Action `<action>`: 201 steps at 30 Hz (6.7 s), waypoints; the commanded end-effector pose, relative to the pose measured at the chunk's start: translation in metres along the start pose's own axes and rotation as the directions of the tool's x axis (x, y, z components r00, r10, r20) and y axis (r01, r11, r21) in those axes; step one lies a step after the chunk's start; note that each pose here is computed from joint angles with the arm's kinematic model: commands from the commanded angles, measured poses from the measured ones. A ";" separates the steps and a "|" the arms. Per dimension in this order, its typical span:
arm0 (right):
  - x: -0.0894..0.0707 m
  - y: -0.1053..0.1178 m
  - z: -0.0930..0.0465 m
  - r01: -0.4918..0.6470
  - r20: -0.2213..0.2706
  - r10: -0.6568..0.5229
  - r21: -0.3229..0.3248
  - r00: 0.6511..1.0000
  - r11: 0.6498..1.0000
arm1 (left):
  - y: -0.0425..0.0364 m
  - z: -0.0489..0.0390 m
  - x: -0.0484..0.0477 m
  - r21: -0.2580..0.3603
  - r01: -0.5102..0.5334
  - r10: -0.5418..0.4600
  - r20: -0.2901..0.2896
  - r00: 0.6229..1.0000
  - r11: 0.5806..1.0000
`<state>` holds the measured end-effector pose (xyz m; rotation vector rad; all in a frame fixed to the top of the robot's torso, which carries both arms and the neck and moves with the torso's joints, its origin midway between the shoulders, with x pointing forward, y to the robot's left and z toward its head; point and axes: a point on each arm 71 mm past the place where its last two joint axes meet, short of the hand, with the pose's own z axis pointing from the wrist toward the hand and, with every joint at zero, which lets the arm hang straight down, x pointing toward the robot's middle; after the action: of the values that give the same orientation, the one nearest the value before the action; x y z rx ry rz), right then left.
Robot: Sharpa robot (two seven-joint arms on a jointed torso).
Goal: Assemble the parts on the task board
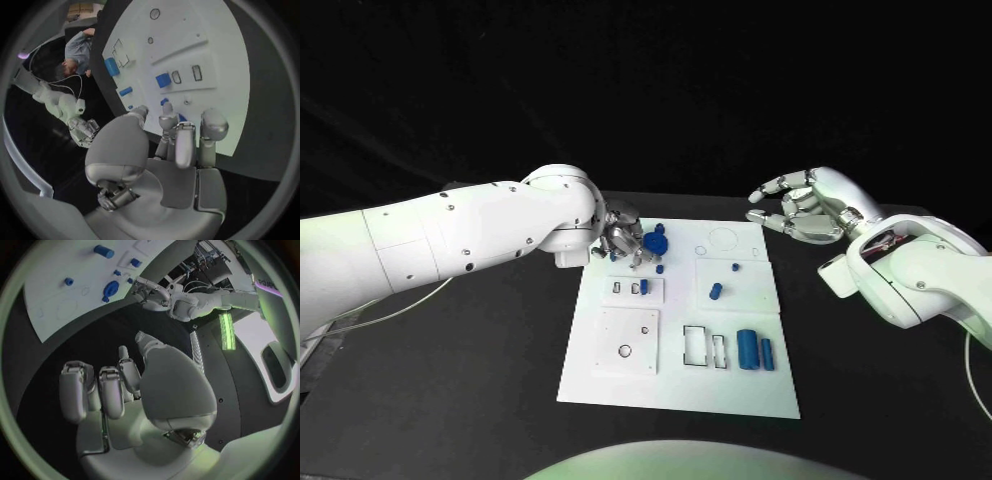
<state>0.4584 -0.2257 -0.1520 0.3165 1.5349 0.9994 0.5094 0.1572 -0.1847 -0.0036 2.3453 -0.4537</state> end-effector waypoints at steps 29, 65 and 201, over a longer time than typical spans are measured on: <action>-0.002 -0.003 0.000 0.009 -0.003 -0.009 0.023 1.000 1.000 | -0.0044 0.0140 0.0161 -0.030 -0.087 0.083 -0.125 0.989 0.996; -0.002 -0.003 0.001 0.010 0.003 -0.010 0.020 1.000 1.000 | -0.0088 0.0147 0.0236 -0.012 -0.086 0.082 -0.186 0.979 0.996; -0.013 -0.013 -0.006 0.020 0.025 -0.022 0.047 0.999 0.999 | 0.0247 0.0003 0.0744 -0.013 0.013 -0.013 0.049 0.999 1.000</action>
<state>0.4616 -0.2463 -0.1529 0.3572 1.5259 0.9346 0.4637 0.1728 -0.2353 -0.0495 2.2438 -0.4374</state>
